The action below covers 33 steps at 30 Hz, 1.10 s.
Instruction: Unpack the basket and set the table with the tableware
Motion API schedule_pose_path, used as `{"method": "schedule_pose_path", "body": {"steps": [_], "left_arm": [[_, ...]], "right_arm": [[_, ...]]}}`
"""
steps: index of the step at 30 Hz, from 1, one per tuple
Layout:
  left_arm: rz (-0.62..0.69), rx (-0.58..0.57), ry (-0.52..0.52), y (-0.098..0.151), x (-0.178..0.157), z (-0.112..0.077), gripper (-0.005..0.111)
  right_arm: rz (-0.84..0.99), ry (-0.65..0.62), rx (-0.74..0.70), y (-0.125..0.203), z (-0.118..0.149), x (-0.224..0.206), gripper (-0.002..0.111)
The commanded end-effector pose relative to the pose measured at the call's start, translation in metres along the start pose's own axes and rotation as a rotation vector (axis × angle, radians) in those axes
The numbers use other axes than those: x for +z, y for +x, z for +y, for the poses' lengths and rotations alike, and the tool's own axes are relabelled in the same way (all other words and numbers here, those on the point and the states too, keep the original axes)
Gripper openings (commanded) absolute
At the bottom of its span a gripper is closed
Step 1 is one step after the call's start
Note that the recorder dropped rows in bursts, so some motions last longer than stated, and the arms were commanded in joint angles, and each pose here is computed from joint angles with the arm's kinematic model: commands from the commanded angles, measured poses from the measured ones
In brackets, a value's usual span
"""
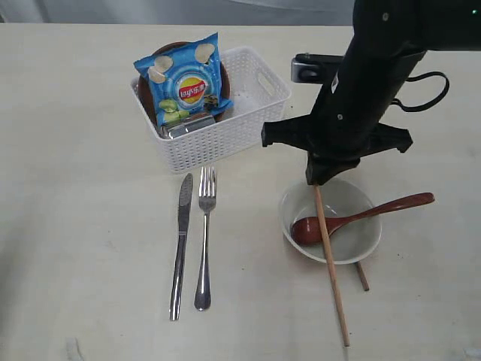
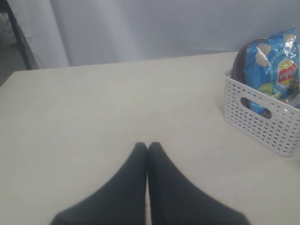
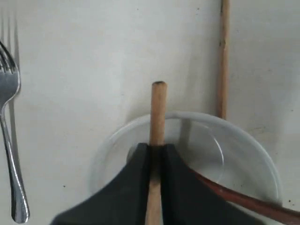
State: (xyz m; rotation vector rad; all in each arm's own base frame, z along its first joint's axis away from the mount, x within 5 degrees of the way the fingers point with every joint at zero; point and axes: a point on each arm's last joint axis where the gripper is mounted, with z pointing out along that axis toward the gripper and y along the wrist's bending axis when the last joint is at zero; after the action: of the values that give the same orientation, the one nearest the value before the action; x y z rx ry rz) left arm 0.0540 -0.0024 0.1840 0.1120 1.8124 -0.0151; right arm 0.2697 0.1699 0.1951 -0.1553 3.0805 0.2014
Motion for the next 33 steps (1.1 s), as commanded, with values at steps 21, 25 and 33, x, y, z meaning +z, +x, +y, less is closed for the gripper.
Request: {"method": "schedule_pose_path", "body": {"steps": [21, 25, 33], "left_arm": [[-0.009, 0.001, -0.003, 0.0, 0.0, 0.0, 0.0], [-0.009, 0.001, -0.003, 0.0, 0.0, 0.0, 0.0], [-0.009, 0.001, -0.003, 0.0, 0.0, 0.0, 0.0]], "right_arm": [[-0.034, 0.013, -0.015, -0.007, 0.001, 0.003, 0.038], [-0.028, 0.013, -0.042, -0.011, 0.004, -0.007, 0.038], [0.078, 0.084, -0.139, -0.007, -0.002, -0.048, 0.038]]}}
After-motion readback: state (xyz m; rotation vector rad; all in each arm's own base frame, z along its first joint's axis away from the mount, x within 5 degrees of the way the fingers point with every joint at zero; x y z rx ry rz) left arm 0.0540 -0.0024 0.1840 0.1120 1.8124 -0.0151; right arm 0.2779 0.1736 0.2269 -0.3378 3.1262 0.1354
